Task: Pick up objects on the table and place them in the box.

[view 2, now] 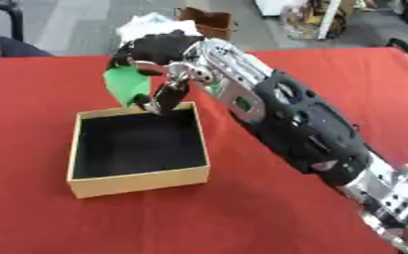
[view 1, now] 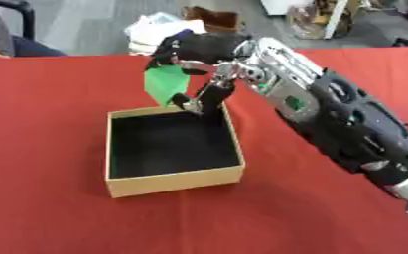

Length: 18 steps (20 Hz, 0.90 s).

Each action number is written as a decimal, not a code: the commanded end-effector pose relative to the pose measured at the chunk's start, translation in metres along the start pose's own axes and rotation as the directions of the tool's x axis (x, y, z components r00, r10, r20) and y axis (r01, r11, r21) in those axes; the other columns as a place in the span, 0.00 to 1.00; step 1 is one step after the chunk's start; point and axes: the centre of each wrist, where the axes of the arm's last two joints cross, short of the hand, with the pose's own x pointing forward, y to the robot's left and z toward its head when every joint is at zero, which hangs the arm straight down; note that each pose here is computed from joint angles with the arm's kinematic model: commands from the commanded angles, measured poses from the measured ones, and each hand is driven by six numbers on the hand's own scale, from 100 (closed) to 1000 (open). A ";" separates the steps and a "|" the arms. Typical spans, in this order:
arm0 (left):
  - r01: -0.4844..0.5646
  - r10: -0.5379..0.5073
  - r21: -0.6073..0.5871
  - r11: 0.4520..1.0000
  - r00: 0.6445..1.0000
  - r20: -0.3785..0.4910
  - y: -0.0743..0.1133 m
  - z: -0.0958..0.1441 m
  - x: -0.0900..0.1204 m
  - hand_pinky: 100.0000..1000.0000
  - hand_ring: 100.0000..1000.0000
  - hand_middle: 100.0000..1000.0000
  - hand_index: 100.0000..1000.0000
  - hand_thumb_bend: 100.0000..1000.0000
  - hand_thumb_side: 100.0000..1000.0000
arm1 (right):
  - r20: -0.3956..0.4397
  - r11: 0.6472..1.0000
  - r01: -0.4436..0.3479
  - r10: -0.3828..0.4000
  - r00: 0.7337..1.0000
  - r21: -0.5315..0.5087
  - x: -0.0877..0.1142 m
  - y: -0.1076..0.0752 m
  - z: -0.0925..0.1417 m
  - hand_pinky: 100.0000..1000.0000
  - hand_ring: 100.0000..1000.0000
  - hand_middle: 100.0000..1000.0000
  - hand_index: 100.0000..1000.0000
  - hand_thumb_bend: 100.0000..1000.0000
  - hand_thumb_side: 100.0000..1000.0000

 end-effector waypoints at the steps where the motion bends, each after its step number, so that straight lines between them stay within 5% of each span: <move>1: 0.010 -0.010 -0.010 1.000 1.000 0.028 0.003 -0.004 0.005 0.58 0.61 0.59 0.75 0.00 0.40 | -0.007 1.000 0.009 -0.009 1.000 0.022 -0.002 0.002 -0.002 0.82 0.87 0.60 0.87 0.00 0.03; 9: 0.006 -0.005 -0.019 1.000 1.000 0.023 0.002 -0.003 0.005 0.58 0.61 0.59 0.75 0.00 0.40 | -0.026 0.994 0.062 -0.060 0.998 0.089 -0.010 0.034 -0.017 0.81 0.88 0.66 0.89 0.00 0.04; 17: 0.002 -0.002 -0.024 1.000 1.000 0.017 0.001 -0.002 0.004 0.58 0.61 0.59 0.75 0.00 0.41 | -0.019 0.992 0.043 -0.041 0.999 0.121 -0.008 0.047 -0.025 0.82 0.90 0.73 0.96 0.00 0.05; 18: 0.002 -0.001 -0.023 1.000 1.000 0.017 0.001 -0.002 0.004 0.58 0.61 0.59 0.75 0.00 0.41 | -0.020 0.992 0.039 -0.037 0.999 0.123 -0.008 0.048 -0.026 0.82 0.90 0.77 0.98 0.00 0.11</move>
